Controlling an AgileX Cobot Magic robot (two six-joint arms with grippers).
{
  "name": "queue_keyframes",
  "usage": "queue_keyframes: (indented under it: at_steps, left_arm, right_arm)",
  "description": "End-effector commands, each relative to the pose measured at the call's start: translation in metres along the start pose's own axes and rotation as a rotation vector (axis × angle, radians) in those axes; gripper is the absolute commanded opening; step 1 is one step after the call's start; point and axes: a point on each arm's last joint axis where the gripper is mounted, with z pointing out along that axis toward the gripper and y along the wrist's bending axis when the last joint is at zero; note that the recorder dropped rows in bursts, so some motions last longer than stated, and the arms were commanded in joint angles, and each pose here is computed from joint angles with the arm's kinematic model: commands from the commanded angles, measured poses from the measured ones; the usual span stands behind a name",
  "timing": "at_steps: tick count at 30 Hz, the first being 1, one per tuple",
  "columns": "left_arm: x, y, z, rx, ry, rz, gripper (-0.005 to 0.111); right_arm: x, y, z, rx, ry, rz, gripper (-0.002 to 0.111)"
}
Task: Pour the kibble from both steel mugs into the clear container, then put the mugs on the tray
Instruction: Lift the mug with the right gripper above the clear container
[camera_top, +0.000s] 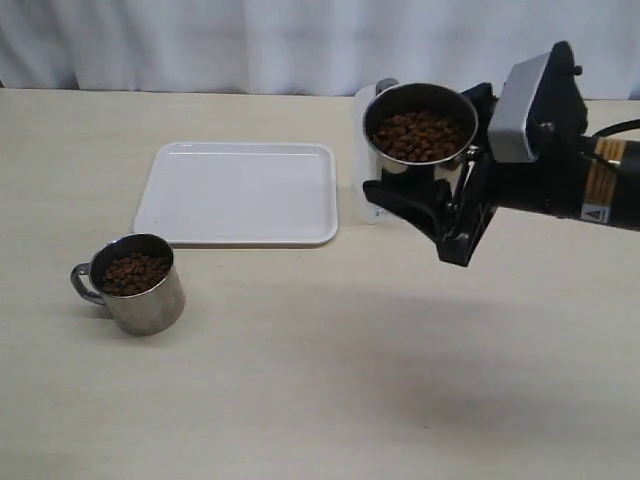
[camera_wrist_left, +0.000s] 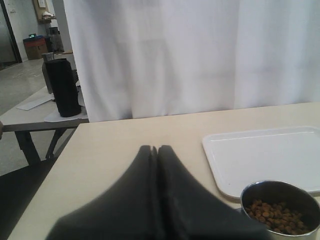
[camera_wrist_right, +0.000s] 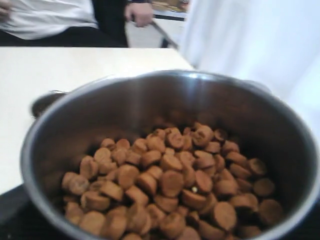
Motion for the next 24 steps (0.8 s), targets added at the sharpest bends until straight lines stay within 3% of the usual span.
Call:
queue_keyframes:
  at_steps: [1,9,16,24]
  left_arm:
    - [0.000,0.000,0.000,-0.003,-0.008,-0.006,0.000]
    - [0.000,0.000,0.000,-0.003,-0.008,-0.006,0.000]
    - [0.000,0.000,0.000,-0.003,-0.008,-0.006,0.000]
    - [0.000,0.000,0.000,-0.003,-0.008,-0.006,0.000]
  right_arm:
    - [-0.011,-0.010,-0.017,0.170,0.072,-0.052,0.005]
    - [-0.013,-0.037,-0.025,0.450,0.117,-0.051,0.005]
    - [-0.009,-0.061,-0.018,0.571,0.158,-0.172,0.005]
    - [0.000,-0.095,0.014,0.575,0.203,-0.253,0.005]
